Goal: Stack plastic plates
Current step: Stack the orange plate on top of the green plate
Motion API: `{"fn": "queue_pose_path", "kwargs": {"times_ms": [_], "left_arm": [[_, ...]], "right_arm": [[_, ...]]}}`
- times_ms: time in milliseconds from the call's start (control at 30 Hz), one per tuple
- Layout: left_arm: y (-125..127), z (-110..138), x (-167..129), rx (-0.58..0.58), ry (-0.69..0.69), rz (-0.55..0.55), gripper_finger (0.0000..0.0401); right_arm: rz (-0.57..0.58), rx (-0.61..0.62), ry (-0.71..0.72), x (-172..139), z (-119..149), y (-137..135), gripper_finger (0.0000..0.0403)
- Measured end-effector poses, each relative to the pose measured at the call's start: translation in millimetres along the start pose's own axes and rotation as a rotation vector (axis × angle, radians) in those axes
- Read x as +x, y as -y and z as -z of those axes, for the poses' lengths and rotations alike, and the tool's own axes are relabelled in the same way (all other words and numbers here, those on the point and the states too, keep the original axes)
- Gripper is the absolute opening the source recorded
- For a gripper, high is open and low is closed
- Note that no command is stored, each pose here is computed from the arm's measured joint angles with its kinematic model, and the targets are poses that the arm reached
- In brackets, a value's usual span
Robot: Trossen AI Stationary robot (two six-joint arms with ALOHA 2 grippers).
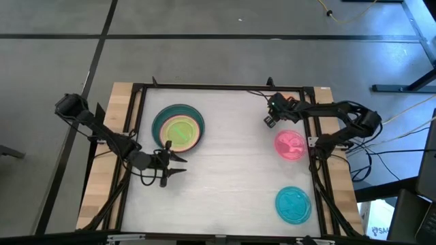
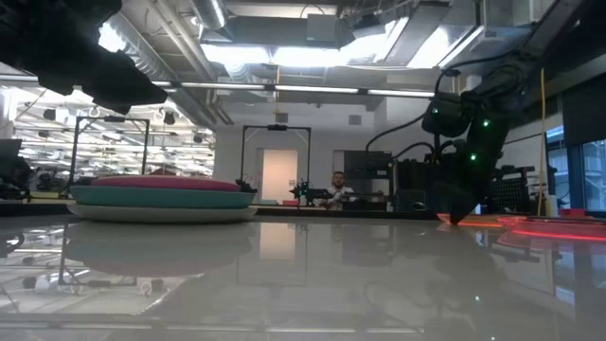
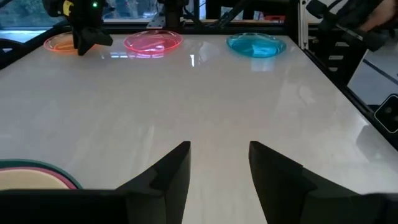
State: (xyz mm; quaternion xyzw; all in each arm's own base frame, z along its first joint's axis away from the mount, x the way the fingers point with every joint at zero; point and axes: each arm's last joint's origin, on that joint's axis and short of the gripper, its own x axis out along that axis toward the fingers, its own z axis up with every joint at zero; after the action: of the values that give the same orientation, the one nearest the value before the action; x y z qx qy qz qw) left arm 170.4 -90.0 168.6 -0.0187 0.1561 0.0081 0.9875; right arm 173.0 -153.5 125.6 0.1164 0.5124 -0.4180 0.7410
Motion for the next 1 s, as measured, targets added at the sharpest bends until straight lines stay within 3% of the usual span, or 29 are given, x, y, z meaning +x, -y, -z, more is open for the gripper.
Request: {"fn": "queue_pose_path", "kwargs": {"times_ms": [300, 500, 733, 1000], "left_arm": [[-0.9, -0.2, 0.0, 0.001, 0.006, -0.031, 0.0157], [-2.3, -0.6, -0.1, 0.008, 0.018, -0.079, 0.0157], [-3.7, -1.0, -0.2, 0.007, 0.031, -0.128, 0.0157], [-6.7, -21.7, -7.6, 0.020, 0.141, -0.240, 0.0157]], "right_arm": [[-0.004, -0.085, 0.039, -1.2, -2.3, -6.6, 0.0006], [-0.069, -0.191, 0.161, -15.1, -12.5, -32.3, 0.0004], [-0.201, -0.400, 0.313, -47.7, -31.4, -76.6, 0.0001], [-0.407, -0.616, 0.618, -95.3, -53.5, -136.5, 0.0001]]}}
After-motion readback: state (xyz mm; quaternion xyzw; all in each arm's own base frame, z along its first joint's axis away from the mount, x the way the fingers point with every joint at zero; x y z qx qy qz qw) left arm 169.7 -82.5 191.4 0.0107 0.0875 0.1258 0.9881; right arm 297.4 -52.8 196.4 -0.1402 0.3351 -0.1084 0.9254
